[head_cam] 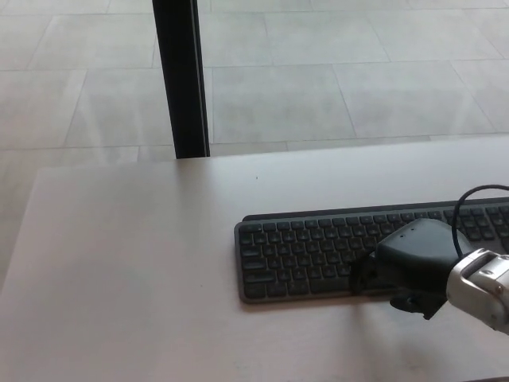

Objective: The robot uses its right fingers to click on the space key of the black keyboard placed on the center of the white desk.

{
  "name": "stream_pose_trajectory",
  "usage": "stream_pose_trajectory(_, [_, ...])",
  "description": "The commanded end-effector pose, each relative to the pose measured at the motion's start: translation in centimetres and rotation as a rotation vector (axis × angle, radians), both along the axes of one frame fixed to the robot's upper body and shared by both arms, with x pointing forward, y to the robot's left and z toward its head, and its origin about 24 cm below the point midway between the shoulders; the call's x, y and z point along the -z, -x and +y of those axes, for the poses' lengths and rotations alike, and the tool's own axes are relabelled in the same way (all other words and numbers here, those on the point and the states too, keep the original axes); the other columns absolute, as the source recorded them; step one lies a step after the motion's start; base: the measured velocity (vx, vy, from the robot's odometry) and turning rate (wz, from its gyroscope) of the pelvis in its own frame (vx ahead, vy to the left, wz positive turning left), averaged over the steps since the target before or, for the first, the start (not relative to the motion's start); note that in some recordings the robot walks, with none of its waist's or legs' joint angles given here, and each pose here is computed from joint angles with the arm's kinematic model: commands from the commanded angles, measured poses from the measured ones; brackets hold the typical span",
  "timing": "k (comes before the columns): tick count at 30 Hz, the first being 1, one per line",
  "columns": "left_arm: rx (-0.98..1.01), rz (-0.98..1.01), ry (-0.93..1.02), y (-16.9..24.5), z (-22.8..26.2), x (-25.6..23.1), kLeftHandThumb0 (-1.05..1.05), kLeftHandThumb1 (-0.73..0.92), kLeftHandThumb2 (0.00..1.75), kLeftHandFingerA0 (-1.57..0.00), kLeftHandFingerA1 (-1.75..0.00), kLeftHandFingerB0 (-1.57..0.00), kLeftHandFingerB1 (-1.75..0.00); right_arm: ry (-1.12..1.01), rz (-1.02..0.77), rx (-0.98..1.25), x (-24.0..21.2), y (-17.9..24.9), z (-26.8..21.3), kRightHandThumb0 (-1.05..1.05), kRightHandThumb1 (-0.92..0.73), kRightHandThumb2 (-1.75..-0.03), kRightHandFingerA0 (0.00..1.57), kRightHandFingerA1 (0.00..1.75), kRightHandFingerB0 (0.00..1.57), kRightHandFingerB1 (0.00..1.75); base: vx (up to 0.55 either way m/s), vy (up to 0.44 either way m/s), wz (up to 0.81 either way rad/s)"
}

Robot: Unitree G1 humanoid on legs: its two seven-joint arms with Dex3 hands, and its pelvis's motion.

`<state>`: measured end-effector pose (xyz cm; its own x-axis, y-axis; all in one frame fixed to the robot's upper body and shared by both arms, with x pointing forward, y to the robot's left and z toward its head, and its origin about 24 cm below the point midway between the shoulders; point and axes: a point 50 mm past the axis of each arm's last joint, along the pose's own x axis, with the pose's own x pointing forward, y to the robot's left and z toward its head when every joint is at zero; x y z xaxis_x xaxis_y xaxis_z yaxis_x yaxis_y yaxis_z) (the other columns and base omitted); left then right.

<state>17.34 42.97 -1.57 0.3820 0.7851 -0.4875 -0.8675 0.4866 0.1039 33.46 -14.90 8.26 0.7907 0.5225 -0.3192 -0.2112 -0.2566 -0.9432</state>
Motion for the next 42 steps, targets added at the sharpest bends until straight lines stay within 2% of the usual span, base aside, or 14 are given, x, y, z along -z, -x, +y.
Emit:
stream_pose_trajectory(1, [-0.025,-0.025,-0.012,0.1,0.8,-0.9,-0.56,0.79,0.64,-0.72,-0.68,-0.58,-0.57,0.033,0.009,0.003,0.4,0.2,-0.3,-0.21,-0.63,-0.71,0.8,1.69,0.6,0.45,0.0,0.0,0.0])
stream_pose_trajectory(15, [-0.023,-0.027,-0.018,0.0,0.8,-1.0,-0.56,0.78,0.63,-0.73,-0.71,-0.59,-0.58,0.041,0.009,0.007,0.6,0.2,-0.6,-0.23,-0.64,-0.7,0.77,1.68,0.6,0.44,0.0,0.0,0.0])
stream_pose_trajectory(16, [-0.025,-0.043,-0.016,-0.1,0.9,-1.1,-0.55,0.78,0.63,-0.73,-0.69,-0.58,-0.57,0.047,0.028,0.056,1.3,0.0,-0.9,-0.2,-0.63,-0.66,0.85,1.66,0.61,0.42,0.0,0.0,0.0])
stream_pose_trajectory(19, [-0.014,-0.033,-0.029,-0.1,0.9,-1.2,-0.56,0.78,0.63,-0.74,-0.69,-0.6,-0.59,0.056,0.06,0.048,1.6,0.1,-0.8,-0.25,-0.7,-0.67,0.75,1.58,0.58,0.42,0.0,0.0,0.0])
stream_pose_trajectory(25, [-0.023,-0.03,-0.026,-0.2,0.9,-1.2,-0.56,0.78,0.63,-0.74,-0.7,-0.59,-0.57,0.065,0.084,0.041,2.6,0.4,-0.7,-0.21,-0.65,-0.62,0.77,1.6,0.58,0.41,0.0,0.0,0.0])
stream_pose_trajectory(32, [-0.027,-0.036,-0.021,-0.2,0.9,-1.3,-0.56,0.78,0.63,-0.75,-0.7,-0.61,-0.59,0.045,0.109,0.059,3.3,0.7,-0.8,-0.17,-0.66,-0.67,0.79,1.57,0.62,0.45,0.0,0.0,0.0])
stream_pose_trajectory(34, [-0.018,-0.02,-0.038,-0.1,0.9,-1.2,-0.57,0.78,0.63,-0.79,-0.71,-0.61,-0.58,0.04,0.134,0.082,3.6,0.6,-1.2,-0.16,-0.62,-0.65,0.74,1.59,0.55,0.42,0.0,0.0,0.0])
stream_pose_trajectory(35, [-0.017,-0.022,-0.032,-0.1,0.9,-1.2,-0.57,0.78,0.63,-0.77,-0.73,-0.62,-0.59,0.05,0.136,0.085,3.6,0.6,-1.2,-0.22,-0.61,-0.72,0.86,1.49,0.58,0.49,0.0,0.0,0.0])
stream_pose_trajectory(37, [-0.011,-0.027,-0.032,-0.1,0.9,-1.2,-0.56,0.79,0.63,-0.75,-0.69,-0.6,-0.59,0.07,0.128,0.083,3.5,0.6,-1.4,-0.18,-0.61,-0.64,0.73,1.5,0.56,0.47,0.0,0.0,0.0])
stream_pose_trajectory(42, [-0.02,-0.029,-0.025,-0.2,0.9,-1.2,-0.57,0.78,0.63,-0.75,-0.69,-0.6,-0.58,0.051,0.149,0.108,3.7,0.6,-1.9,-0.17,-0.63,-0.67,0.73,1.51,0.56,0.44,0.0,0.0,0.0])
